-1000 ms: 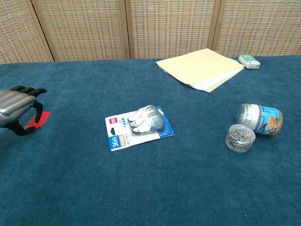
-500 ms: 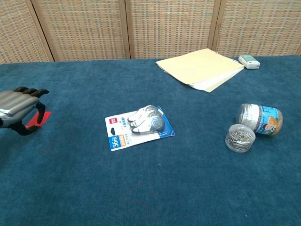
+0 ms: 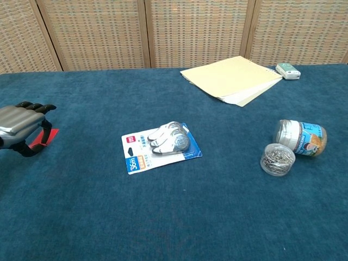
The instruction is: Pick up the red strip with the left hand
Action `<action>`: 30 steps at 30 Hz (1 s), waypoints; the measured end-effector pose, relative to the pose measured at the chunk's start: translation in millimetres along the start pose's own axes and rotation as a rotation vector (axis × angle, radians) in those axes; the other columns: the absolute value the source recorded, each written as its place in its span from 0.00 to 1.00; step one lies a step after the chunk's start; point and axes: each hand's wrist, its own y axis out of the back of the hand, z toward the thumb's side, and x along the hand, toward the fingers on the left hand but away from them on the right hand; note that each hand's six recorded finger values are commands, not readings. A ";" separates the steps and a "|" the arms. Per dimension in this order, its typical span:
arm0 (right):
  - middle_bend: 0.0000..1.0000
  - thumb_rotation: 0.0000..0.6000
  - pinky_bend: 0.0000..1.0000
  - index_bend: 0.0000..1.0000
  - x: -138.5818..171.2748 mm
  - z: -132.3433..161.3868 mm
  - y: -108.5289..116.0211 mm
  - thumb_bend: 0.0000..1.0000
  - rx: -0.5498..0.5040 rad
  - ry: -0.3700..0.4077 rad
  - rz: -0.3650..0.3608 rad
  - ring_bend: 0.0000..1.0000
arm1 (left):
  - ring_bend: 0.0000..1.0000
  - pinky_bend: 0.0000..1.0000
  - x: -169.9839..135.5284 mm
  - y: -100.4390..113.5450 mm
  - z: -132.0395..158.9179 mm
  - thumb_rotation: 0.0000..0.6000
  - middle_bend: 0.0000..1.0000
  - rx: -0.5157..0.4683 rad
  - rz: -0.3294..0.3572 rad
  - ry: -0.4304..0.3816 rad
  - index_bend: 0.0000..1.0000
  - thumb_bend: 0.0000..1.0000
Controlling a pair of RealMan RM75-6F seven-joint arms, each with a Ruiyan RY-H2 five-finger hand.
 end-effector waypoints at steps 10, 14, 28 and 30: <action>0.00 1.00 0.00 0.01 0.2 0.1 -0.6 0.00 0.001 -0.001 0.003 0.00 | 0.00 0.00 -1.0 2.8 -2.1 1.00 0.00 -0.007 0.013 0.001 0.60 0.47; 0.00 1.00 0.00 0.01 -0.2 0.0 0.2 0.00 0.000 -0.002 0.001 0.00 | 0.00 0.00 -0.6 3.8 -4.0 1.00 0.00 -0.005 0.016 0.006 0.61 0.47; 0.00 1.00 0.00 0.01 -0.5 -0.5 0.3 0.00 -0.002 -0.003 0.003 0.00 | 0.00 0.00 8.2 22.3 -1.1 1.00 0.00 -0.006 0.053 0.004 0.61 0.46; 0.00 1.00 0.00 0.01 -0.4 -1.0 0.7 0.00 -0.005 -0.004 0.002 0.00 | 0.00 0.00 9.5 26.6 2.0 1.00 0.00 -0.003 0.063 0.000 0.61 0.46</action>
